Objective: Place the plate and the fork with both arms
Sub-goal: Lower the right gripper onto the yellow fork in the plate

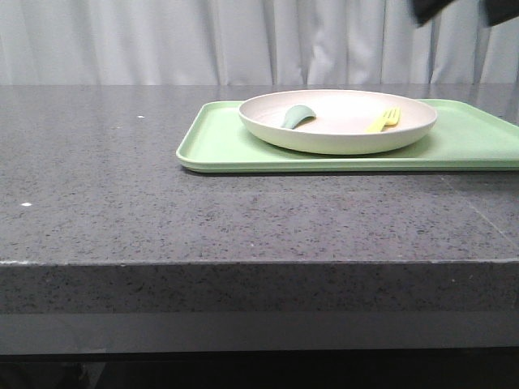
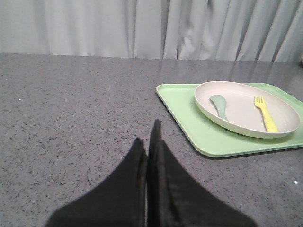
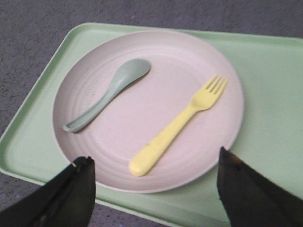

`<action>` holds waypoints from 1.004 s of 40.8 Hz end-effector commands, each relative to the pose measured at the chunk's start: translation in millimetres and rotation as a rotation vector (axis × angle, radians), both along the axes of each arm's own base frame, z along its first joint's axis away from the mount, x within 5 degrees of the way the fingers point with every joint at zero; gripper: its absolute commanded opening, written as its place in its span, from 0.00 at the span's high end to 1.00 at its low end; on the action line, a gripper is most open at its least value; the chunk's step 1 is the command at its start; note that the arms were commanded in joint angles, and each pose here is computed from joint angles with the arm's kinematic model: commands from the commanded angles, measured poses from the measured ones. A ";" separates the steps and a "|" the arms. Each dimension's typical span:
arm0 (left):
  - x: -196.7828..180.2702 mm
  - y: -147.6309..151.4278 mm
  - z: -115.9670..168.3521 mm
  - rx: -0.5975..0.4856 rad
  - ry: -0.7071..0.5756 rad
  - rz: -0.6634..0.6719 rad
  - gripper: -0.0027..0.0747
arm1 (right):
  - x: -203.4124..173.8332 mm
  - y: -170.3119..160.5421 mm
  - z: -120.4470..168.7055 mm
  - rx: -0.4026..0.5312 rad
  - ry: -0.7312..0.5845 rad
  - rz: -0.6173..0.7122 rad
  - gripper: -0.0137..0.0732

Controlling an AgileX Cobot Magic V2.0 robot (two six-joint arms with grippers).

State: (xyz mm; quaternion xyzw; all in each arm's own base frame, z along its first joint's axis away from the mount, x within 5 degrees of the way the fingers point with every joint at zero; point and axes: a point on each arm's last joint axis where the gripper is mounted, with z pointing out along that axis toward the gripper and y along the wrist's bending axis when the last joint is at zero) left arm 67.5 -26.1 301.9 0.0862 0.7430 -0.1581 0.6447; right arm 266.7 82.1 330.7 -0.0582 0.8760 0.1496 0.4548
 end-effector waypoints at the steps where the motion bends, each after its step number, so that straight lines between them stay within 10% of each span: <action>1: -1.5 1.4 13.6 -0.026 -0.081 0.009 0.99 | 24.7 12.6 20.7 0.077 0.009 -0.001 0.20; 20: -1.5 1.4 13.6 -0.026 -0.081 0.009 0.99 | 116.5 32.6 -22.0 0.130 0.322 -0.093 0.20; 41: -1.5 1.4 13.6 -0.026 -0.081 0.009 0.99 | 126.2 33.6 -35.6 0.104 0.361 -0.107 0.20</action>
